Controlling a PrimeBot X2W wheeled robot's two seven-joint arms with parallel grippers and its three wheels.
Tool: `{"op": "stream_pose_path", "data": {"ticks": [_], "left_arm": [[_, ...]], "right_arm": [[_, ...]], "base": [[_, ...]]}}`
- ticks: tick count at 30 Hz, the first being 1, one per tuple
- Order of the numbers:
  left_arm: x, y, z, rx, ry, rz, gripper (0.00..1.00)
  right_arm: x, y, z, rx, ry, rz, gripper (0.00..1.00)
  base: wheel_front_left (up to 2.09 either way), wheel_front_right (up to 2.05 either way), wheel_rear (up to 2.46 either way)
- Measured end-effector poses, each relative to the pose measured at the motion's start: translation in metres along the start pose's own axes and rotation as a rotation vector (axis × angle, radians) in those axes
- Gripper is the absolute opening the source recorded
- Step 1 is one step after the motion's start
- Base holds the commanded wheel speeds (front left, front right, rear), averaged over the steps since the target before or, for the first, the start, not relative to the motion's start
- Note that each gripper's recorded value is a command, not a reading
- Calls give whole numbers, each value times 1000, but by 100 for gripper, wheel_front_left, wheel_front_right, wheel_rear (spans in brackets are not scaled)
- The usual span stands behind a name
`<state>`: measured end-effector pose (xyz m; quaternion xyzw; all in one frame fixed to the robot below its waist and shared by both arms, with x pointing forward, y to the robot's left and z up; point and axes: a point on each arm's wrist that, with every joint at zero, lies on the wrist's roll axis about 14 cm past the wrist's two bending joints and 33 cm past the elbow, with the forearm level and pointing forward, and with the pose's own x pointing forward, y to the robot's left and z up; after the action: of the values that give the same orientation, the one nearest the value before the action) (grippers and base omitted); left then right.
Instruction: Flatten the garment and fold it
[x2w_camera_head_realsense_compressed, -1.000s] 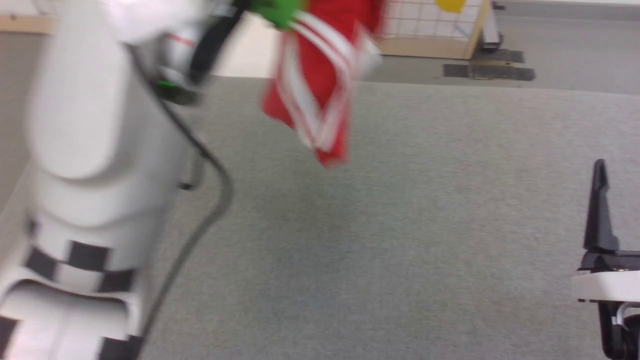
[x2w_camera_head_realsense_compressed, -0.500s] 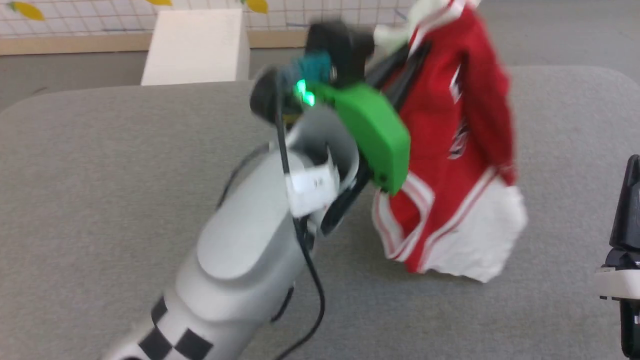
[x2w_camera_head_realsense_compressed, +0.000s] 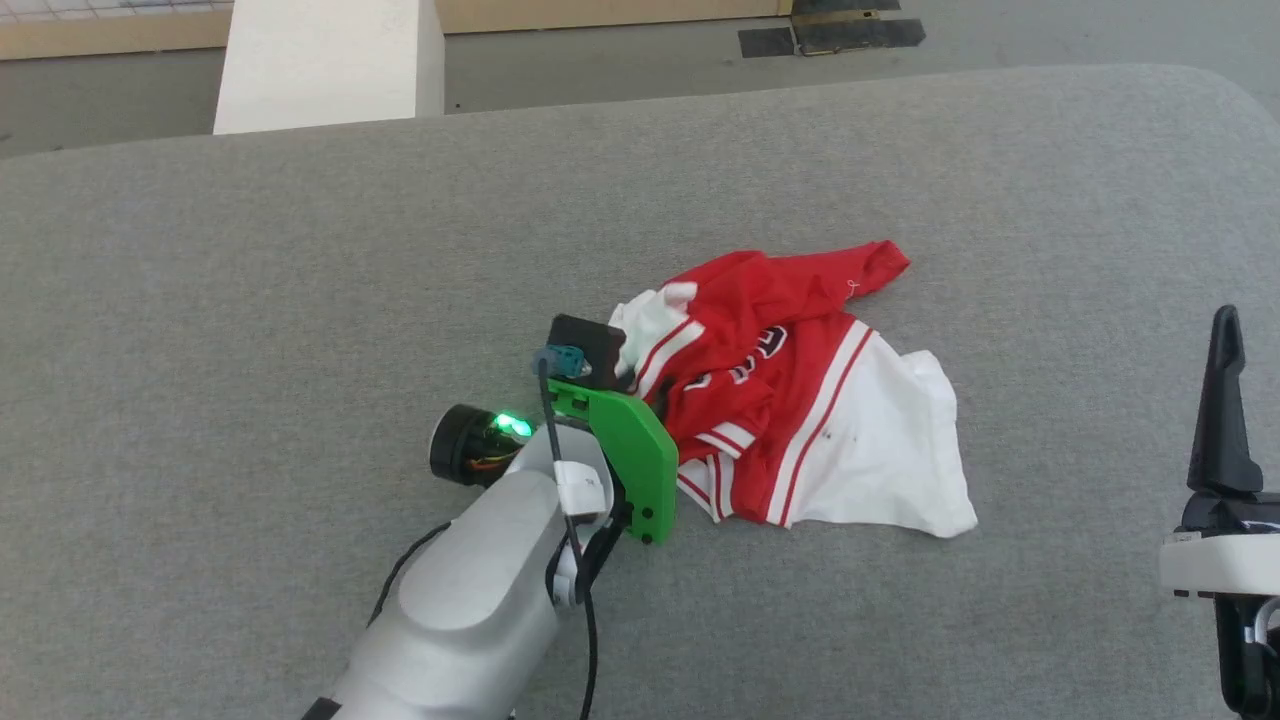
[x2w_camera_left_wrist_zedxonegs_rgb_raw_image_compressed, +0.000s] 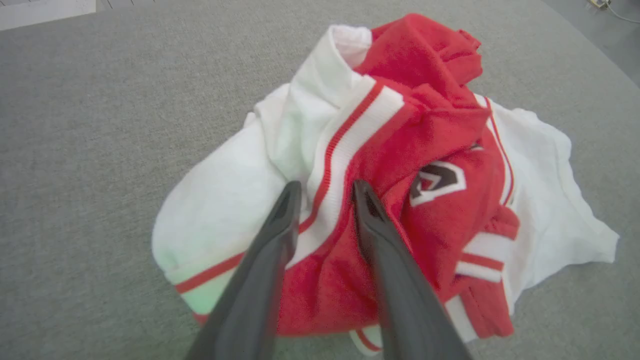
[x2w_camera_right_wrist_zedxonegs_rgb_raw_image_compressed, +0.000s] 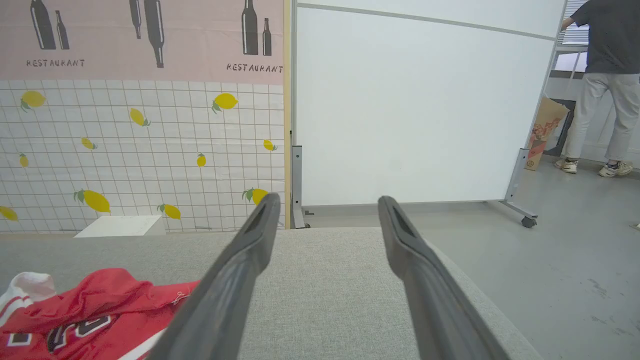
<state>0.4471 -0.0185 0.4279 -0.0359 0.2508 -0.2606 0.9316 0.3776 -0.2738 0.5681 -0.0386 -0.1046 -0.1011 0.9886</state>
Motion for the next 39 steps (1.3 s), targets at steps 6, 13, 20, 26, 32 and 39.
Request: {"op": "stream_pose_path", "data": {"ticks": [6,13,20,26,32,39], "left_arm": [[-15,7,52,-45,-235,21,100],[-93,58,105,-41,-611,203,100],[-162,87,73,76,-680,411,100],[-196,87,59,90,-710,525,100],[-202,84,62,57,-743,534,100],[-192,89,62,46,-737,538,100]], "right_arm": [[2,9,5,16,-11,25,100],[-5,16,12,38,-22,50,100],[-12,24,3,58,10,72,100],[-19,27,-8,68,53,83,100],[-13,42,-18,60,127,125,100],[10,54,-67,93,440,192,100]], "base": [[0,0,0],[0,0,0],[0,0,0],[0,0,0],[0,0,0],[0,0,0]]}}
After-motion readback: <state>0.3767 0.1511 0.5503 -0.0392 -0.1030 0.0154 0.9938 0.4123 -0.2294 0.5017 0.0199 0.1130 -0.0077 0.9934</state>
